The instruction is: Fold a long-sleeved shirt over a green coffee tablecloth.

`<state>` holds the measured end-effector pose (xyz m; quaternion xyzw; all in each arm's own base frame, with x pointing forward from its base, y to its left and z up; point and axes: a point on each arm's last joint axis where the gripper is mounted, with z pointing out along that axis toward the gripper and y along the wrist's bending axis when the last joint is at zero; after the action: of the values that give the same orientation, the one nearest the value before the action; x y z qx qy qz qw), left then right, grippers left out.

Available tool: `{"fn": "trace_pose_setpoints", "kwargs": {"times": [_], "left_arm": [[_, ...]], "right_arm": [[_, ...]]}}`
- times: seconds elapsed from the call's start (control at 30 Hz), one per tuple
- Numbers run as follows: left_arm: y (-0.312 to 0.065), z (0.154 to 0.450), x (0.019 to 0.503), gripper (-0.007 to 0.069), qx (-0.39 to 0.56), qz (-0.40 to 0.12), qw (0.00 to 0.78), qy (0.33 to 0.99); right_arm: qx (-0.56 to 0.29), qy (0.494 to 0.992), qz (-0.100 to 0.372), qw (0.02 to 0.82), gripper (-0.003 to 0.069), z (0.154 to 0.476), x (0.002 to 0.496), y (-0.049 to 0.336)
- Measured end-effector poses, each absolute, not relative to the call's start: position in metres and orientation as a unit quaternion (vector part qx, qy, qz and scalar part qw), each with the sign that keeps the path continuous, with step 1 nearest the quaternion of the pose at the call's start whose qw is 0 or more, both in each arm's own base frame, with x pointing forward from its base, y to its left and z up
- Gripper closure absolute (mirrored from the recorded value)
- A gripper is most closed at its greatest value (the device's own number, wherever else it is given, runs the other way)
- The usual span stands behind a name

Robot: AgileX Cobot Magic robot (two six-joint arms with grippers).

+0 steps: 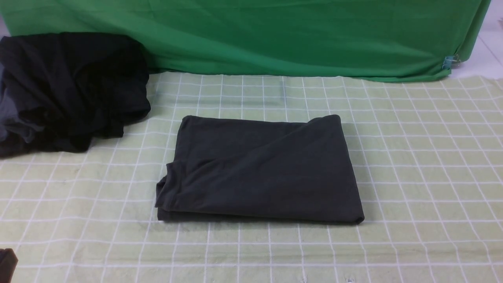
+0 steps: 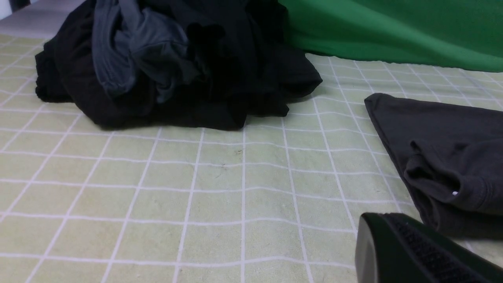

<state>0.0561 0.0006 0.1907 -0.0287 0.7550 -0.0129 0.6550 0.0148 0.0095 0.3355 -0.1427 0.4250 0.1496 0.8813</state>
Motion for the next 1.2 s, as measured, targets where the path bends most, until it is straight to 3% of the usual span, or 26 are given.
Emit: {"fn": "trace_pose_setpoints", "kwargs": {"times": [0.37,0.5,0.8,1.0,1.07,1.2], "left_arm": [[0.001,0.191,0.056,0.0622,-0.027,-0.011,0.655,0.755],[0.001,0.191,0.056,0.0622,-0.027,-0.011,0.655,0.755],[0.001,0.191,0.056,0.0622,-0.029,-0.012,0.655,0.755],[0.001,0.191,0.056,0.0622,-0.029,-0.012,0.655,0.755],[0.001,0.191,0.056,0.0622,-0.029,-0.012,0.655,0.755],[0.001,0.191,0.056,0.0622,-0.029,-0.012,0.655,0.755]], "right_arm": [[-0.136,0.429,0.163,0.878,0.0494,0.335,0.015,0.010],[-0.136,0.479,0.176,0.849,0.0484,0.326,0.020,0.012],[-0.152,0.578,0.158,0.786,0.0463,0.306,0.028,0.014],[-0.087,0.644,0.050,0.758,0.0454,0.281,0.036,0.007],[-0.068,0.673,-0.001,0.736,0.0450,0.260,0.043,0.004],[-0.040,0.718,-0.044,0.694,0.0445,0.217,0.054,-0.001]]}}
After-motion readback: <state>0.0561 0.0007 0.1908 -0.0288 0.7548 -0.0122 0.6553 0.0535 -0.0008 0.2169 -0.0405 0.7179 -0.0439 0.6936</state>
